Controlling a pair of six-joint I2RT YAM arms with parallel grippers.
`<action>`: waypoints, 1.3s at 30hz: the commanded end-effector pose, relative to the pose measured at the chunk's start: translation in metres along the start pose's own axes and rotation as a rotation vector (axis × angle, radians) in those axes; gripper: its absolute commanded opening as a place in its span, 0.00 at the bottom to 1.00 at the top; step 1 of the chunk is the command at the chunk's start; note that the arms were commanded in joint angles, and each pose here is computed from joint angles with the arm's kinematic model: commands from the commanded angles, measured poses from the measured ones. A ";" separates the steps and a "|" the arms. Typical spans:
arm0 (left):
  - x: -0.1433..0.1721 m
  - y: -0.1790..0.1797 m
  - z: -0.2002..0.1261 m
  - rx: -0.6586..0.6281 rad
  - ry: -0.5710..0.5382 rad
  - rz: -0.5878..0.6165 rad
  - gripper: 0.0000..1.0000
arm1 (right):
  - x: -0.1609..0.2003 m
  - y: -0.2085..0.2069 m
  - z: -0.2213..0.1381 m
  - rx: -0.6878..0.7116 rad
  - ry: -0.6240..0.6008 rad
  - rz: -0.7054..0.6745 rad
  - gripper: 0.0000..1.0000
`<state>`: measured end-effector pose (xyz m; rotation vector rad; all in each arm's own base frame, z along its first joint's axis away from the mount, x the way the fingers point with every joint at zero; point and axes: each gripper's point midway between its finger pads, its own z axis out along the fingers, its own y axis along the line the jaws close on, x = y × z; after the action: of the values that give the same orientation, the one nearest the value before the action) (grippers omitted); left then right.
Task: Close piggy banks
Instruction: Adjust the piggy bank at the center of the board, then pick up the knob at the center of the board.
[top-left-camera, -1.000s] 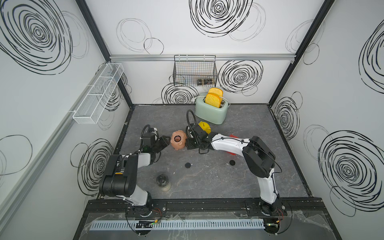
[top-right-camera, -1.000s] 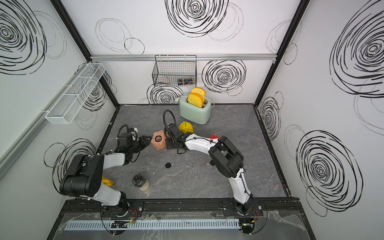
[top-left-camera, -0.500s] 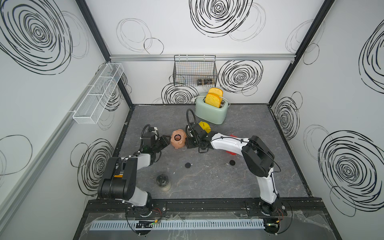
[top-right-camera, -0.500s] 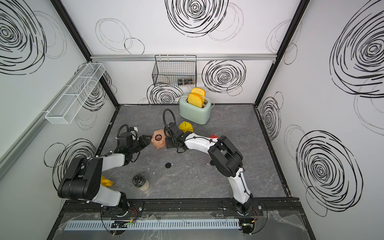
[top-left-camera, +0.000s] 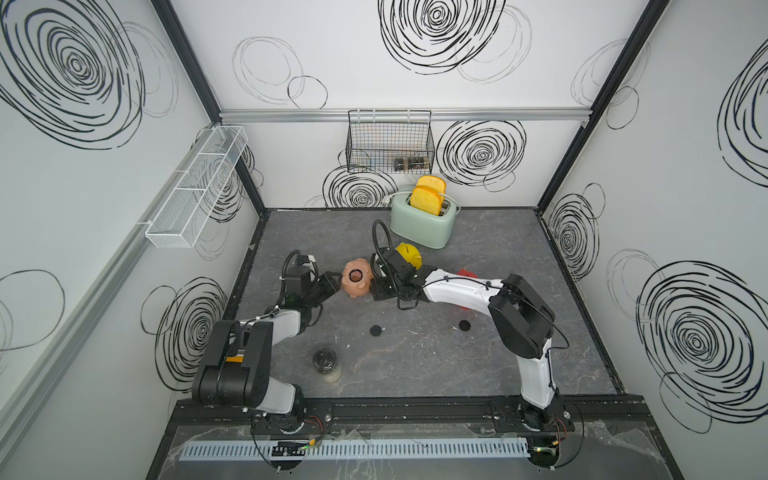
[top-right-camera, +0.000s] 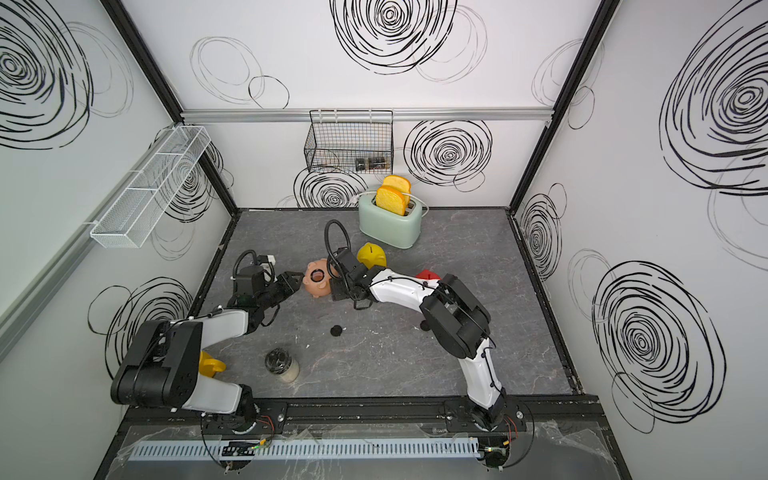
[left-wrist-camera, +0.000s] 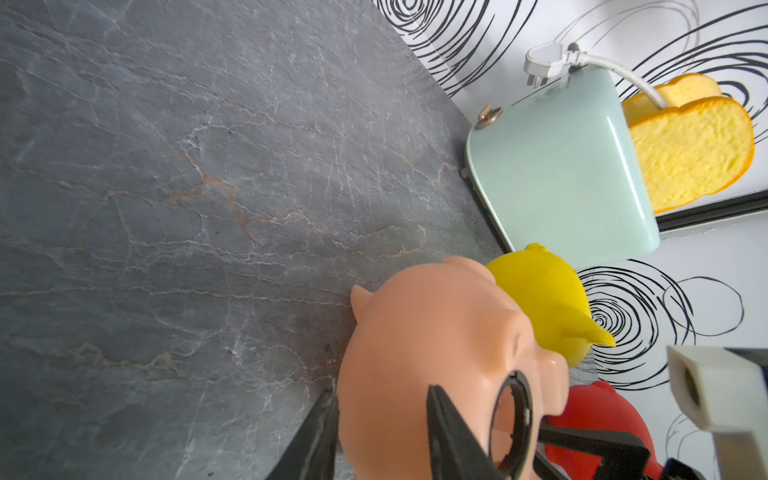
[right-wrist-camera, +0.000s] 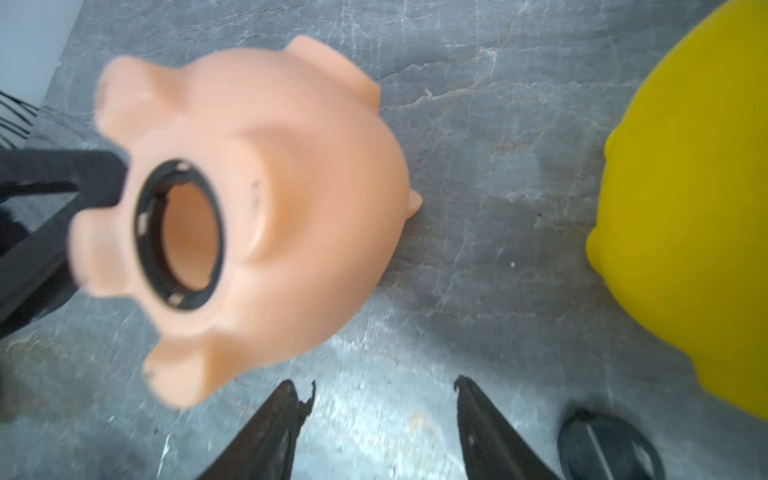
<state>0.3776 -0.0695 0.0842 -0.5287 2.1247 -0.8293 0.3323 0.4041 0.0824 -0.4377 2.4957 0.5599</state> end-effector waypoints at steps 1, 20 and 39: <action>-0.005 -0.008 -0.007 0.021 -0.037 0.012 0.40 | -0.014 0.009 -0.028 -0.019 -0.061 -0.005 0.63; -0.033 -0.067 -0.050 0.126 -0.139 0.052 0.40 | -0.007 0.019 -0.076 -0.030 -0.105 -0.038 0.64; -0.044 -0.098 -0.157 0.076 -0.185 0.276 0.88 | 0.065 0.029 -0.111 -0.037 0.039 -0.066 0.64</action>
<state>0.3023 -0.0629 0.2579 -0.2839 1.8778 -0.7632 0.2346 0.3727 0.1472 -0.5483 2.4431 0.5862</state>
